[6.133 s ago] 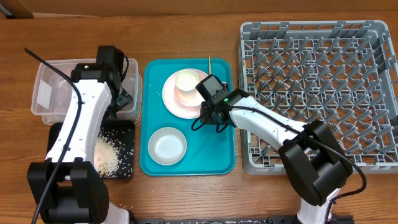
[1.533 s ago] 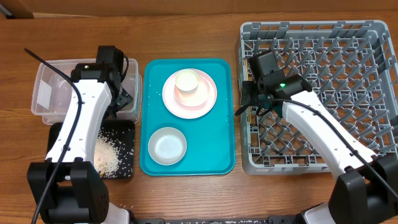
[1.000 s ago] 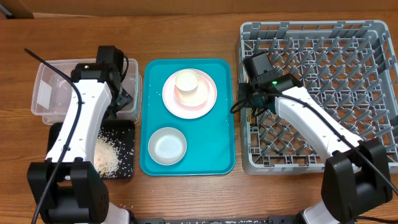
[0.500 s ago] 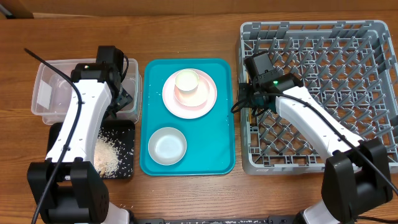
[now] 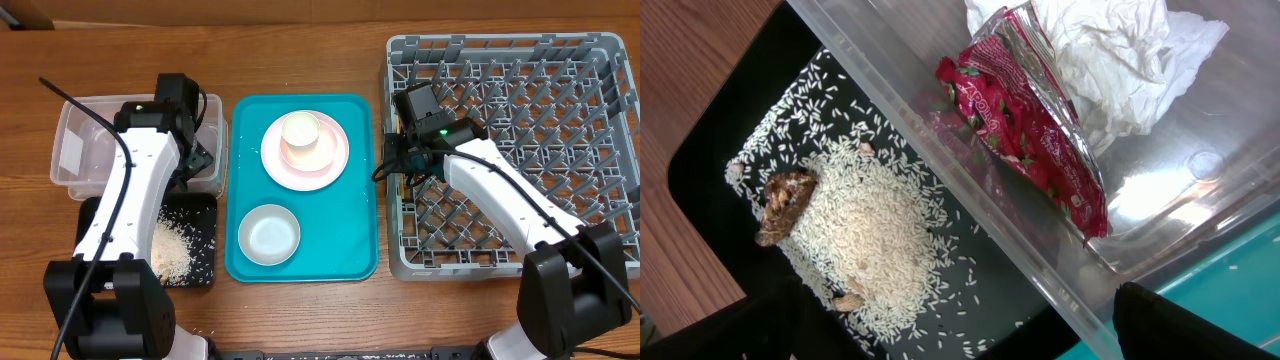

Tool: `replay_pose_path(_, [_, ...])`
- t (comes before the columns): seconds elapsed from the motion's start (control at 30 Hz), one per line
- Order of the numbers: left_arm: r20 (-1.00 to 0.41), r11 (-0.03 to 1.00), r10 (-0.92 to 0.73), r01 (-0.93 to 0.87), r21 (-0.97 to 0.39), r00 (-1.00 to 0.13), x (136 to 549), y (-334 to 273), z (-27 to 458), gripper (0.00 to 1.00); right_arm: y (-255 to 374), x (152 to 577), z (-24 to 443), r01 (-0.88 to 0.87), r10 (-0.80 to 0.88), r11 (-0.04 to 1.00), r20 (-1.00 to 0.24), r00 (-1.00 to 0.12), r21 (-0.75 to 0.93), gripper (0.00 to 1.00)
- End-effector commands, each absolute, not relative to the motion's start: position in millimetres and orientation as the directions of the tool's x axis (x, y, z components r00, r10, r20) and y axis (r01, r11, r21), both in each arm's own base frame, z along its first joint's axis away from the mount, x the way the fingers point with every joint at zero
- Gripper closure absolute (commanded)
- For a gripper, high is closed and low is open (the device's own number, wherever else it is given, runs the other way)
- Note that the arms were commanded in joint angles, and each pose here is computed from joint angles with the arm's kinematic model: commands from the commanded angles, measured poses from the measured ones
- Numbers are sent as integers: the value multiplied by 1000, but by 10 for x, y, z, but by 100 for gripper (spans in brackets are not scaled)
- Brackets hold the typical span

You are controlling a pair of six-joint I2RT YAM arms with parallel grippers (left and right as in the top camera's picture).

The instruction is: Sort waste into correct bins and load items into the dishwasher

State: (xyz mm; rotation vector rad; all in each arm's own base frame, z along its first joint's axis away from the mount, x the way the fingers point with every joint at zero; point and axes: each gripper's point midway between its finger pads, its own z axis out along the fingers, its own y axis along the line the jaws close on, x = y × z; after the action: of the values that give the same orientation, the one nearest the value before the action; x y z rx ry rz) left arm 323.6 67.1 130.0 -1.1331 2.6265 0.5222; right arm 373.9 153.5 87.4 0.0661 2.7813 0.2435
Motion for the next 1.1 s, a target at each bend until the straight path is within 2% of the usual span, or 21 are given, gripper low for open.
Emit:
replay_pose_path(0.0, [-367,624,-653,-745,236,-663,3269,718,1326,0,1704,3686,883,-15,64,970,-312,-948,244,86])
replay_pose_path(1.07, [-366,624,-653,-745,236,-663,3269,717,1326,0,1846,3606,879,-53,26,969,-308,-951,243,86])
